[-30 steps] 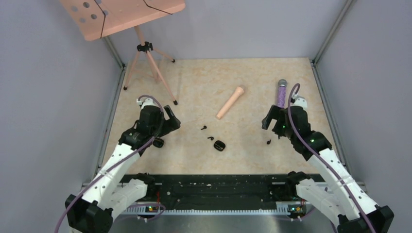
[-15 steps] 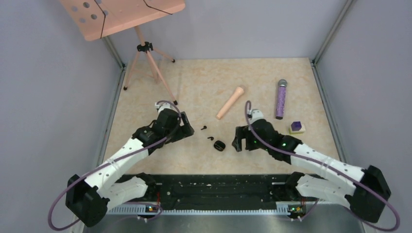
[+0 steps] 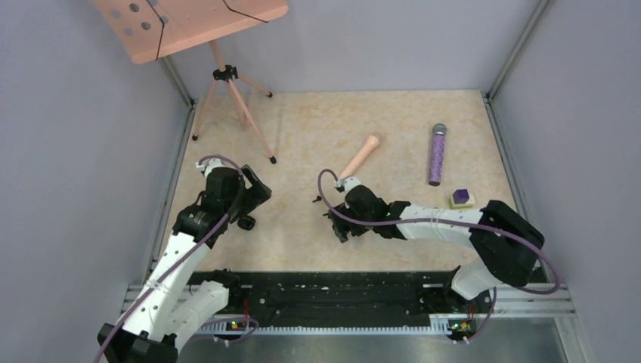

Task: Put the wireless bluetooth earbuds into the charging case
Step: Pick up the charging case from the center of the board.

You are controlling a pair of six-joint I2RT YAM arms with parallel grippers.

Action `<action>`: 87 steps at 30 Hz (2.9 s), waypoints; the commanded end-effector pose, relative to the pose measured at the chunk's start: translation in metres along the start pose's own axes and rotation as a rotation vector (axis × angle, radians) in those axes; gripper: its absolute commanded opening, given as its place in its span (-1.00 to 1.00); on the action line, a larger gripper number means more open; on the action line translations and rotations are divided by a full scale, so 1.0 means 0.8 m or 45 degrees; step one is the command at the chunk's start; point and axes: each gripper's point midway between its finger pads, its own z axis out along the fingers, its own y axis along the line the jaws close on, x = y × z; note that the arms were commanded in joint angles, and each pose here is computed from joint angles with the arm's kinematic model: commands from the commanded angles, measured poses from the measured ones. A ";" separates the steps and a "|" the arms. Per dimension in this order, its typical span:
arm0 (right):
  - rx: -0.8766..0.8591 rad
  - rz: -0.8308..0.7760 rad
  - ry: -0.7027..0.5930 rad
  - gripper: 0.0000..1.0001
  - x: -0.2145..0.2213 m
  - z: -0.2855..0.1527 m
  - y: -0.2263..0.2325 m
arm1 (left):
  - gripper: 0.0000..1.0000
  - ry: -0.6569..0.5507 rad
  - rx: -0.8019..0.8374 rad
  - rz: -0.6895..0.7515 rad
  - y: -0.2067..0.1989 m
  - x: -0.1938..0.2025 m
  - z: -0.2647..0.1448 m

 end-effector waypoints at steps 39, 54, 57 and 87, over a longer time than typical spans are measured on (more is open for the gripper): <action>-0.131 -0.243 0.067 0.15 0.004 0.023 0.029 | 0.88 0.534 0.423 -0.133 -0.088 0.135 0.037; -0.224 -0.292 0.120 0.41 0.004 0.029 0.044 | 0.87 0.584 0.380 -0.185 -0.074 0.158 0.040; -0.124 -0.313 0.128 0.57 0.002 0.031 0.024 | 0.87 0.574 0.363 -0.198 -0.069 0.158 0.040; -0.260 -0.280 0.199 0.28 0.034 0.030 0.025 | 0.85 0.566 0.377 -0.173 -0.068 0.159 0.040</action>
